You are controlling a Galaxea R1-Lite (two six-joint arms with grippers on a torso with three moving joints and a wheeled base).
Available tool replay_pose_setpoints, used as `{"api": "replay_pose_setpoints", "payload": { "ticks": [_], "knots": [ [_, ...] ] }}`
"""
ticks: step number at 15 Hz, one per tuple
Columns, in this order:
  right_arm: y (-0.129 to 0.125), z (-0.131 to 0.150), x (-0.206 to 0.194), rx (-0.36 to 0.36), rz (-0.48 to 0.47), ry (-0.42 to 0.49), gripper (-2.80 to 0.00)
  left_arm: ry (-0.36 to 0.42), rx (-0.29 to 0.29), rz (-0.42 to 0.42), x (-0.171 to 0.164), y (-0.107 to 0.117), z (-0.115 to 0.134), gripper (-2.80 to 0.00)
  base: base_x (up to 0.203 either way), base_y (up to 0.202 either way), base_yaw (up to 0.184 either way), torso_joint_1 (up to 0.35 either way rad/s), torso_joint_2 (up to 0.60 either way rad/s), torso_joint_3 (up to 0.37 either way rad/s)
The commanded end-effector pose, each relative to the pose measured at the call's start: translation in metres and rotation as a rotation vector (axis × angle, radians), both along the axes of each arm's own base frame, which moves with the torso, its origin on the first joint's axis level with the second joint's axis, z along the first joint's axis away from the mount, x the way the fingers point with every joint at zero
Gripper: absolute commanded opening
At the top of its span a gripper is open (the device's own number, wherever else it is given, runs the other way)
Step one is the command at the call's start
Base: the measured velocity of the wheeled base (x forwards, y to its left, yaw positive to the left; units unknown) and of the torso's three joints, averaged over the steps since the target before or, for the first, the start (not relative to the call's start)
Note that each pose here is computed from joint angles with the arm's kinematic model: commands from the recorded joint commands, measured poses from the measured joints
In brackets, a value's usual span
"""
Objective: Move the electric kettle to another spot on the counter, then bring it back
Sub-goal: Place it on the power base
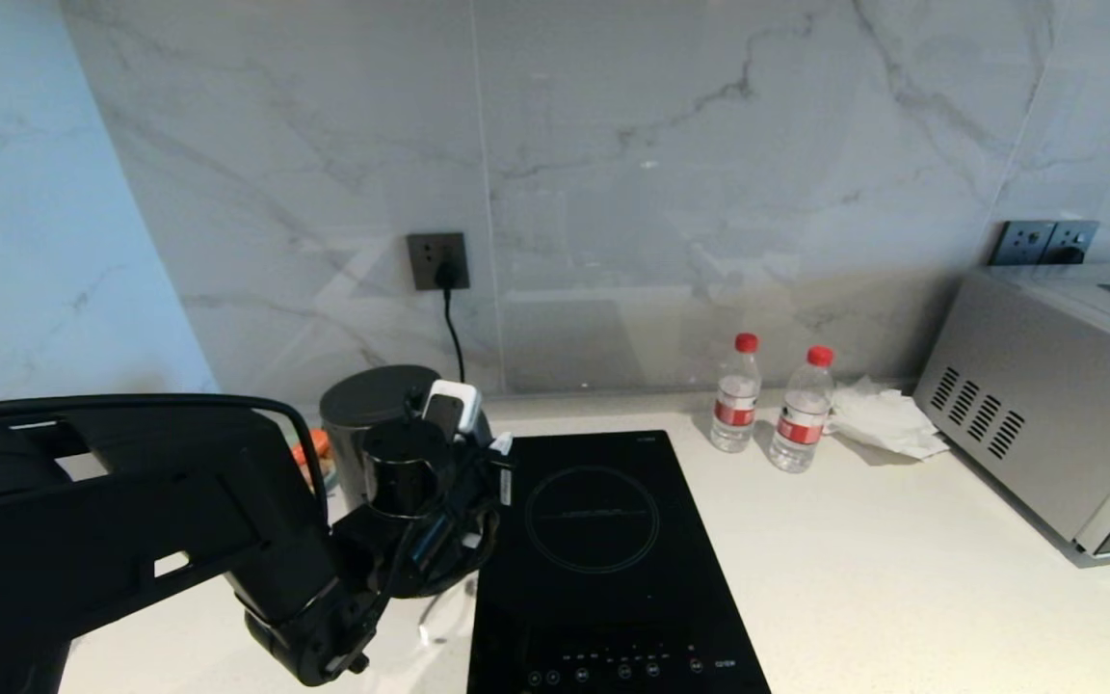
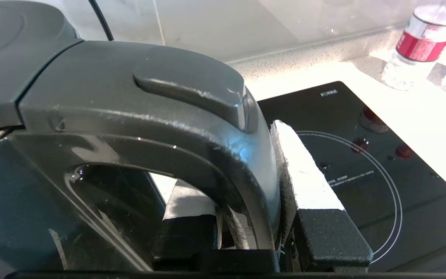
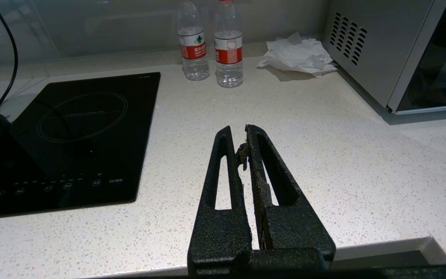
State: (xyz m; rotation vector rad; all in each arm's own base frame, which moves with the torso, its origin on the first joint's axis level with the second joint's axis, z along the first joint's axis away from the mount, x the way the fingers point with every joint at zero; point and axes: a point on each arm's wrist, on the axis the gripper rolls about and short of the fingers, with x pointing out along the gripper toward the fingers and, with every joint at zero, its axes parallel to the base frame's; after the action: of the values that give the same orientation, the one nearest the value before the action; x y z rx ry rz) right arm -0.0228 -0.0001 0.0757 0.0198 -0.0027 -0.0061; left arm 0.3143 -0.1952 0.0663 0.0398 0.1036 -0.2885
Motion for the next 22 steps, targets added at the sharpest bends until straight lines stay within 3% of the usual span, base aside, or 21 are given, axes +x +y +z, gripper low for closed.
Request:
{"api": "replay_pose_setpoints", "payload": {
  "ticks": [1,19,22],
  "knots": [
    [0.0,0.0,0.0,0.0,0.0,0.0,-2.8,0.014,0.007,-0.003,0.001,-0.003,-0.01,-2.8,0.0,0.0,0.0,0.0,0.0,0.0],
    [0.0,0.0,0.0,0.0,0.0,0.0,-2.8,-0.002,0.002,-0.003,-0.011,-0.022,-0.005,-2.8,0.0,0.0,0.0,0.0,0.0,0.0],
    [0.0,0.0,0.0,0.0,0.0,0.0,-2.8,0.02,0.018,0.002,-0.009,-0.021,-0.015,-2.8,0.0,0.0,0.0,0.0,0.0,0.0]
  ]
}}
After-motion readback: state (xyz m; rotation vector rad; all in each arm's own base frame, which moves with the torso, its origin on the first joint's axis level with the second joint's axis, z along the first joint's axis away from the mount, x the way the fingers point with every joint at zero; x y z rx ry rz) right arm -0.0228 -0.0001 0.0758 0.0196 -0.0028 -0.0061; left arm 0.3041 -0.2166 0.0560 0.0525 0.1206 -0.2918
